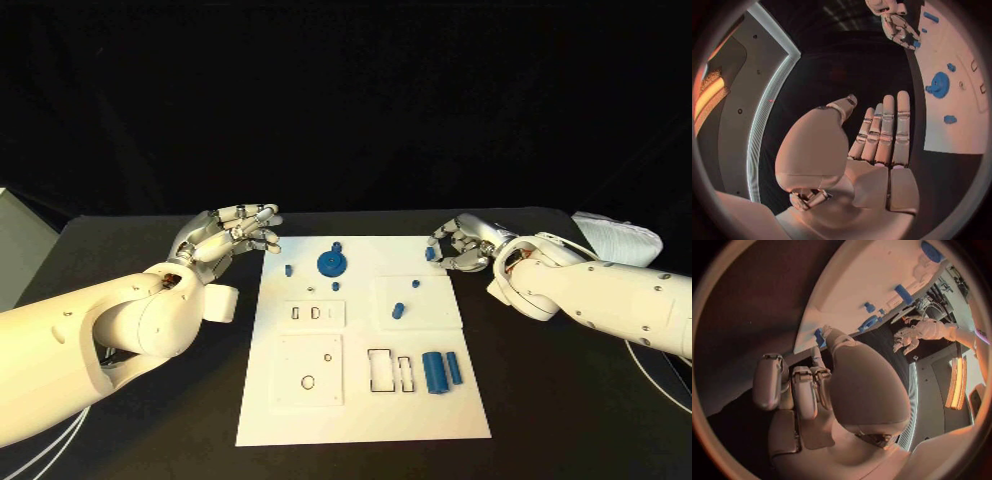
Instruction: Assemble the parts on the task board
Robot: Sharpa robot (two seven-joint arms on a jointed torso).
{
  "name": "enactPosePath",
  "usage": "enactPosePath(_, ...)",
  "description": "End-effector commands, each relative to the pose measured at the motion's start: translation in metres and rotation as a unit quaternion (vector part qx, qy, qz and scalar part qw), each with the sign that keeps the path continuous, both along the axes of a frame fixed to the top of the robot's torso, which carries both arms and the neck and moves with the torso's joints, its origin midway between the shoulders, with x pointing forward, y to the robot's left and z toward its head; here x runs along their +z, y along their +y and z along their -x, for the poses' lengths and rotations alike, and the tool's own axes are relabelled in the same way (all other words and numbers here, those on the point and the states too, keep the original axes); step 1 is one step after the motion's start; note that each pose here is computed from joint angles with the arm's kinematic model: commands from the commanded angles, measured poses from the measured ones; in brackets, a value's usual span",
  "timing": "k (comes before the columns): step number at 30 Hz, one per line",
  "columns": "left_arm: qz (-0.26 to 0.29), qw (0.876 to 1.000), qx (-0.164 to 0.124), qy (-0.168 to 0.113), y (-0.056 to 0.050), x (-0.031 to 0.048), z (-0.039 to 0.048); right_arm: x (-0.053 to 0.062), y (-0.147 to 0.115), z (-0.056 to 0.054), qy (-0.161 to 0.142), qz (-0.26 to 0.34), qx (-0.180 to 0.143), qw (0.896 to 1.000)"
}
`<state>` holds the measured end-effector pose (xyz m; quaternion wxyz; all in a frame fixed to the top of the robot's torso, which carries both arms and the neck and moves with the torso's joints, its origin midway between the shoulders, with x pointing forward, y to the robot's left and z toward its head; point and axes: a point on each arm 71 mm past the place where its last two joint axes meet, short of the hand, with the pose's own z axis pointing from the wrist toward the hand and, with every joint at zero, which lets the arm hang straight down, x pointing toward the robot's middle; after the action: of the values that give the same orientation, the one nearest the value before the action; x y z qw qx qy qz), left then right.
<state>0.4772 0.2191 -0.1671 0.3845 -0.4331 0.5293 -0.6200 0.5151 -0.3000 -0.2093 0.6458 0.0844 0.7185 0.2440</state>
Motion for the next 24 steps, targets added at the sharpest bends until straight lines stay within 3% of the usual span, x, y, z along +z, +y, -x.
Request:
enactPosePath(1, 0.004, 1.0, -0.009, -0.005, -0.0014, 0.0013, 0.0, -0.0008, 0.002, -0.0002, 0.0, 0.005, 0.004, 1.0)
enactPosePath(24, 0.002, 1.0, -0.007, -0.004, 0.0001, 0.001, -0.0004, 0.0007, 0.0065, -0.0009, -0.012, -0.002, 0.006, 1.0)
